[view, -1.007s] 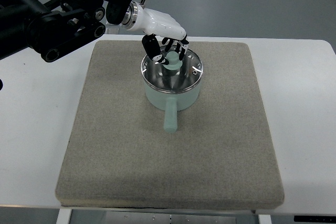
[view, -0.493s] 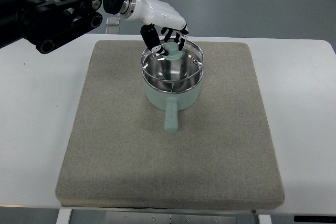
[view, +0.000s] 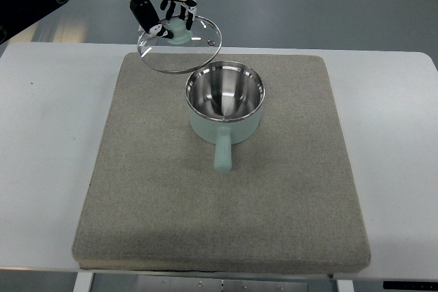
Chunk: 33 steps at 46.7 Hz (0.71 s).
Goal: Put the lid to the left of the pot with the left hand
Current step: 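Lift the glass lid off the saucepan with the left hand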
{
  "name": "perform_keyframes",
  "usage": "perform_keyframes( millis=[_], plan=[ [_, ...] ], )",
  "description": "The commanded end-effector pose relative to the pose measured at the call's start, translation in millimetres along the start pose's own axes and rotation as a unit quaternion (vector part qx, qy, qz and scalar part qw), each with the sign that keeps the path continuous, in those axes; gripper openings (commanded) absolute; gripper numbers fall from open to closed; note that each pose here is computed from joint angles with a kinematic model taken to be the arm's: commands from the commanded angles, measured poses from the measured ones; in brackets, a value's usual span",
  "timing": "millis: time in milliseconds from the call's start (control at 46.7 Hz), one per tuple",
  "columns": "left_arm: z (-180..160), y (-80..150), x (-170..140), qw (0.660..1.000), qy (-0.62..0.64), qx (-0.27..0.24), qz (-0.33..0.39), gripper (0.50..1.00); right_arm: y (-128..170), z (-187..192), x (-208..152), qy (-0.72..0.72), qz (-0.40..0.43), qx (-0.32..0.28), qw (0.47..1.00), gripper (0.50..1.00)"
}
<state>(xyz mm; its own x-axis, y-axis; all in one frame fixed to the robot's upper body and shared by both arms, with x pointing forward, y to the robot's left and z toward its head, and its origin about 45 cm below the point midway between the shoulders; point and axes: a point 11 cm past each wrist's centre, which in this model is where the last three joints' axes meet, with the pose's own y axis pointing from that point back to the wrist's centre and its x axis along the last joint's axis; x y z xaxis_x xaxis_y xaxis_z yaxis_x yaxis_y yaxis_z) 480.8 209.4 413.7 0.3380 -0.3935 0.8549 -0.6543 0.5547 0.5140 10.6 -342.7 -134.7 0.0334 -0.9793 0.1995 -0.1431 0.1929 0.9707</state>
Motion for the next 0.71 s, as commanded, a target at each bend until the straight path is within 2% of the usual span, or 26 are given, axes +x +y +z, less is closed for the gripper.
perform_keyframes(
  millis=[0,129,257,685],
  plan=[
    [-14.6,12.1,-10.1,1.0,0.01,0.014,-0.002,0.5,0.0,-0.1,0.0,0.0,0.0,0.0,1.0,0.921],
    [-40.5,35.0,-25.3,0.999,0.024,0.046,-0.006,0.5,0.0,0.1,0.0,0.0,0.0,0.0,1.0,0.921],
    [-53.2,40.5,-48.0,0.997,0.039,0.059,-0.014,0.5,0.0,0.1,0.0,0.0,0.0,0.0,1.0,0.921],
    [-50.6,13.7,-125.3,0.997,0.05,0.052,-0.017,0.5,0.0,-0.1,0.0,0.0,0.0,0.0,1.0,0.921]
  ],
)
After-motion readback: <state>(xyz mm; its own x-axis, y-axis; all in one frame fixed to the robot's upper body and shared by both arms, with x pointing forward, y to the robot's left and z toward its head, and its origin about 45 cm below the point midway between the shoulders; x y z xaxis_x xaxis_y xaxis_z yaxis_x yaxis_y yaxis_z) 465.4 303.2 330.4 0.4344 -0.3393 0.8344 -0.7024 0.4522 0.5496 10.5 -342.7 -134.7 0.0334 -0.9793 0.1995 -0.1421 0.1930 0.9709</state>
